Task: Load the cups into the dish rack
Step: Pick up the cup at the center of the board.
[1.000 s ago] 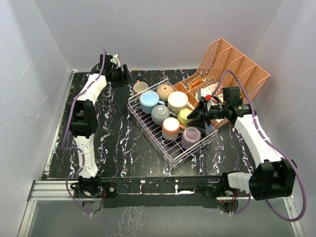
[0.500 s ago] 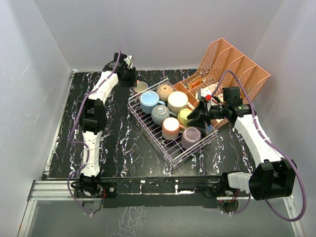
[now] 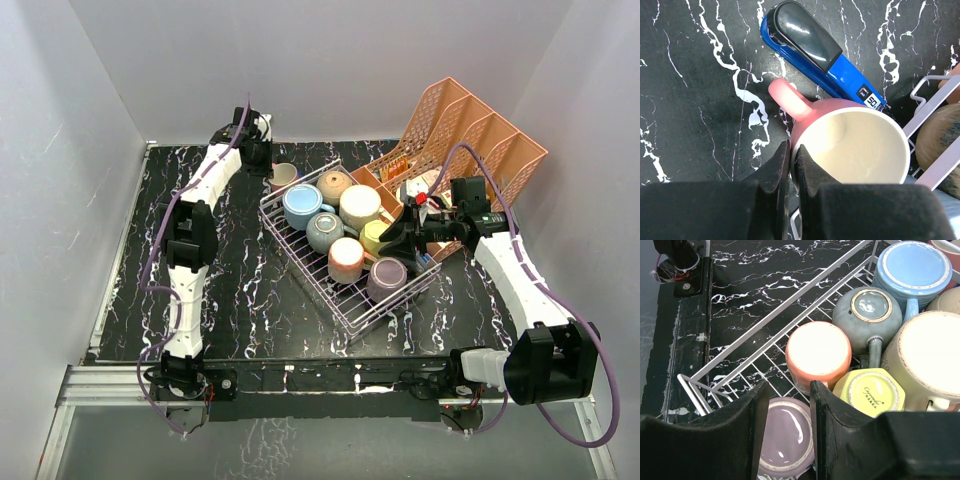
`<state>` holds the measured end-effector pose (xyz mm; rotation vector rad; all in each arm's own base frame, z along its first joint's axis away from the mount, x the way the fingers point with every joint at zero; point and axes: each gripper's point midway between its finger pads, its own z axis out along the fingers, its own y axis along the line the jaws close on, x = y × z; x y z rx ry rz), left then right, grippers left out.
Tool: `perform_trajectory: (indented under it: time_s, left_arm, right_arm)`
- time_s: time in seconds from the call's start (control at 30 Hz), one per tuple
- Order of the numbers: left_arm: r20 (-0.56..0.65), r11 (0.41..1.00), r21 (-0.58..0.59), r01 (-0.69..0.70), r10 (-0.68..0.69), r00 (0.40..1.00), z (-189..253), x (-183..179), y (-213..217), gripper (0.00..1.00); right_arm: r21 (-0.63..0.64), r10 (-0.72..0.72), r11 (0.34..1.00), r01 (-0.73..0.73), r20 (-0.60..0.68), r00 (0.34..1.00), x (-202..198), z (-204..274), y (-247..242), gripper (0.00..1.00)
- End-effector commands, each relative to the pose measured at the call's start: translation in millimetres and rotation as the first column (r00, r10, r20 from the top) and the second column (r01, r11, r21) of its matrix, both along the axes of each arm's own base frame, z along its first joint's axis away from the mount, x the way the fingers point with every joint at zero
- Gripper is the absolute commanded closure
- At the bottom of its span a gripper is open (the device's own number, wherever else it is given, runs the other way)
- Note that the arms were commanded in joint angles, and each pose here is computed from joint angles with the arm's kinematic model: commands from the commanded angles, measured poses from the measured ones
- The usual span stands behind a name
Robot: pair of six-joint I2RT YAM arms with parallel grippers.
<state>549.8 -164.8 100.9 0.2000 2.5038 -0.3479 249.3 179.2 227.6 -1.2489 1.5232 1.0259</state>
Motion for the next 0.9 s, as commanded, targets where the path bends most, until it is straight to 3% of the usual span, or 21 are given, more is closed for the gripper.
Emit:
perform_trajectory:
  time_s: [0.0,0.17,0.47,0.7,0.87]
  left_arm:
    - [0.061,1.0,0.007,0.005,-0.006,0.998,21.7,4.6,2.5,1.0]
    - [0.17,0.995,0.007,-0.103,0.1,0.98,53.3,14.2,28.1,1.0]
    - [0.298,0.929,-0.139,-0.344,0.371,0.88,106.1,7.3,113.7,1.0]
    - [0.33,0.867,-0.238,-0.439,0.497,0.802,127.2,-37.0,158.8,1.0]
    - [0.33,0.851,-0.351,-0.39,0.503,0.799,139.2,-88.5,151.7,1.0]
  right_arm:
    - [0.011,-0.007,1.0,0.007,0.036,0.999,6.6,3.8,-2.0,0.59]
    - [0.023,-0.008,1.0,0.007,0.026,1.0,6.5,3.2,-3.7,0.59]
    - [0.054,0.01,0.998,-0.011,0.015,1.0,3.2,2.6,-5.5,0.59]
    - [0.058,0.012,0.998,-0.013,0.03,0.999,1.5,1.6,-8.3,0.59]
    - [0.059,0.02,0.998,-0.023,0.055,0.998,-4.2,-0.5,-8.7,0.59]
